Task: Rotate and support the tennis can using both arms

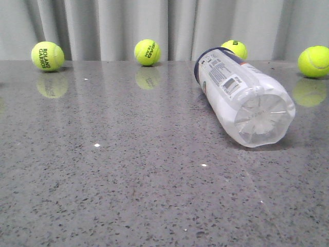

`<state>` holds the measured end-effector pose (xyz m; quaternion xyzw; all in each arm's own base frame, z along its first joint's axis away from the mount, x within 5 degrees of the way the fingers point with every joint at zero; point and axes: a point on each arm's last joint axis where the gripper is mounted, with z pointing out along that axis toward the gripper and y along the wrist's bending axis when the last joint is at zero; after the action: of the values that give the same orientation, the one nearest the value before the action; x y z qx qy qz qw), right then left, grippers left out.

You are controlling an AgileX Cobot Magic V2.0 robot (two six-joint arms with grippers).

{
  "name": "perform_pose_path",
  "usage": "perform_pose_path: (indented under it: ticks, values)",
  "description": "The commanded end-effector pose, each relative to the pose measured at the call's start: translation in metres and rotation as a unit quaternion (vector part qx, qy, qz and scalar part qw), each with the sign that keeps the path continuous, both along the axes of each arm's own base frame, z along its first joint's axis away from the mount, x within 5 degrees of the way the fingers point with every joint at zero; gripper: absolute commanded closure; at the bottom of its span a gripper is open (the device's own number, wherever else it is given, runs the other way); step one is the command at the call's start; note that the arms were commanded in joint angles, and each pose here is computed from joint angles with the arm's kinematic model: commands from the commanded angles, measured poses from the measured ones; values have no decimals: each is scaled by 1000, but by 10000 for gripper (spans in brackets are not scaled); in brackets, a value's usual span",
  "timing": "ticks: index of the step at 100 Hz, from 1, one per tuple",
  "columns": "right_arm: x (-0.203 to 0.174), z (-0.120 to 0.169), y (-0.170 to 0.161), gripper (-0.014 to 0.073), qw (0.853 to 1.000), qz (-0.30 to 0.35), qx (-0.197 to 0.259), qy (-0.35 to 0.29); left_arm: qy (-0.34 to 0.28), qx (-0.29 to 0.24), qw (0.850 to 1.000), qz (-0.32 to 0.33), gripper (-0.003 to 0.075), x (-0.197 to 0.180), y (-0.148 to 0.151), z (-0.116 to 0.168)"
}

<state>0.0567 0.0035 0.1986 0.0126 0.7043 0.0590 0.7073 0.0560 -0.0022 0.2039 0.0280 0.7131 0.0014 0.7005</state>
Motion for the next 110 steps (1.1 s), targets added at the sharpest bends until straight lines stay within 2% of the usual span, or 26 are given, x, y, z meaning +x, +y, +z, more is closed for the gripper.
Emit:
perform_pose_path:
  ticks: [1,78,91,110]
  values:
    - [-4,14,0,662,998,1,-2,-58,-31,-9,999,1,740,-1,0,-7]
    - [-4,16,0,662,998,2,-3,-71,-31,-9,999,1,740,-1,0,-7]
    - [-6,32,0,662,997,1,-2,-81,-31,-9,999,1,740,-1,0,-7]
    - [-2,73,-2,662,1000,-10,-5,-20,-31,-9,999,1,740,-1,0,-7]
